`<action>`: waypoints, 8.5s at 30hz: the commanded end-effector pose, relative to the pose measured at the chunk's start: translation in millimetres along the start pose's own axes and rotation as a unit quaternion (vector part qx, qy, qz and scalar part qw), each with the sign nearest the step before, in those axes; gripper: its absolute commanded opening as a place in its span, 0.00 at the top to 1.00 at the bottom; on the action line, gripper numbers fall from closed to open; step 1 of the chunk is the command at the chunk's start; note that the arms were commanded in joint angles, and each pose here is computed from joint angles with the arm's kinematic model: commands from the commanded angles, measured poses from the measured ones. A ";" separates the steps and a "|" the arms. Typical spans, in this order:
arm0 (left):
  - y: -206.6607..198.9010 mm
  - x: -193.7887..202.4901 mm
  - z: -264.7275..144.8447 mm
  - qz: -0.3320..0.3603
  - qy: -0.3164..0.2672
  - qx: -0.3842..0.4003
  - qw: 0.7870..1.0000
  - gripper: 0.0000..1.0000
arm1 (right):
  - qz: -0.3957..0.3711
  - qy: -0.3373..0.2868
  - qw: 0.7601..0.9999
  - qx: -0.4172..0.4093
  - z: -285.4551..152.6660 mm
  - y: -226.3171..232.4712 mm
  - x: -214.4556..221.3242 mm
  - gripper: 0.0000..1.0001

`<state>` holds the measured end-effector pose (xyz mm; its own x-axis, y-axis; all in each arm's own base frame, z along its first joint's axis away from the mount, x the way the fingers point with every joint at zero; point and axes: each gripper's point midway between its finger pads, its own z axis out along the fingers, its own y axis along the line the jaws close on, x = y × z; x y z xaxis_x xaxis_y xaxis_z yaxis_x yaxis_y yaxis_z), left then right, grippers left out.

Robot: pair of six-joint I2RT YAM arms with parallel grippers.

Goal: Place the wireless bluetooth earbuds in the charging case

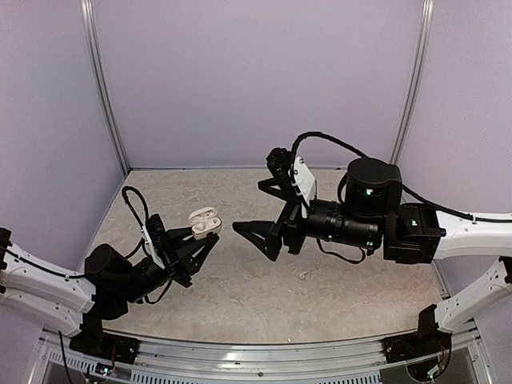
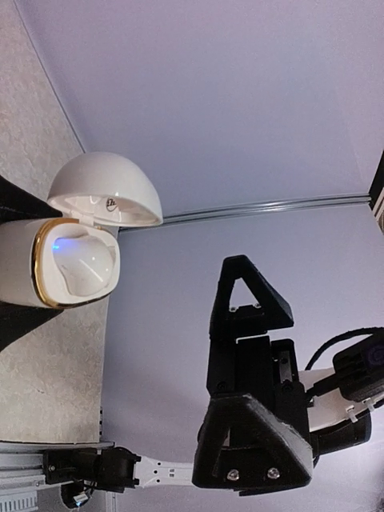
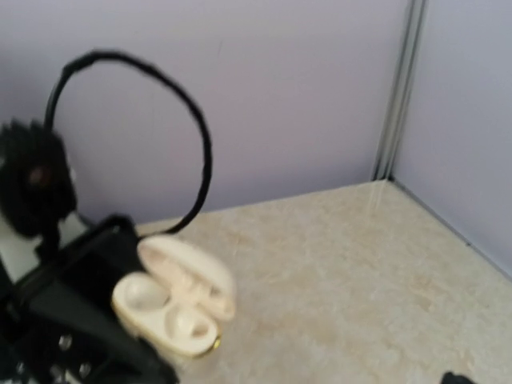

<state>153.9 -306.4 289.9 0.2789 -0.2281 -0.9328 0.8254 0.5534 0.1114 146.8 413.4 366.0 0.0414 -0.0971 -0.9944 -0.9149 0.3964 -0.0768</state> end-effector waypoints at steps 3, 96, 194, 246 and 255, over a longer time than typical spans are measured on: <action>-5.7 0.5 -2.7 -0.012 0.004 0.022 1.000 0.91 | -0.014 0.026 0.999 -0.016 -15.2 2.3 10.8 0.01; 4.0 14.9 -14.1 -0.026 0.029 0.019 0.999 0.89 | 0.121 0.600 0.791 0.002 -49.5 -92.7 347.5 0.61; -24.8 -11.9 -5.1 -0.064 -0.007 0.118 0.991 0.90 | -0.273 -0.081 0.959 -0.008 6.6 56.7 -18.0 0.85; -22.9 -15.3 -9.7 -0.070 -0.013 0.115 0.991 0.91 | -0.254 -0.047 0.965 -0.049 35.9 57.0 28.5 0.87; -22.2 -16.3 -10.5 -0.066 -0.015 0.114 0.991 0.91 | -0.261 -0.024 0.965 -0.029 42.1 47.4 43.0 0.87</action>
<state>126.9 -311.3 283.5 0.1428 -0.2699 -0.9523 0.9476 0.3152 0.0528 114.2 463.9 334.7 0.5394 -0.1805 -0.8225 -0.7816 0.2563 -0.5688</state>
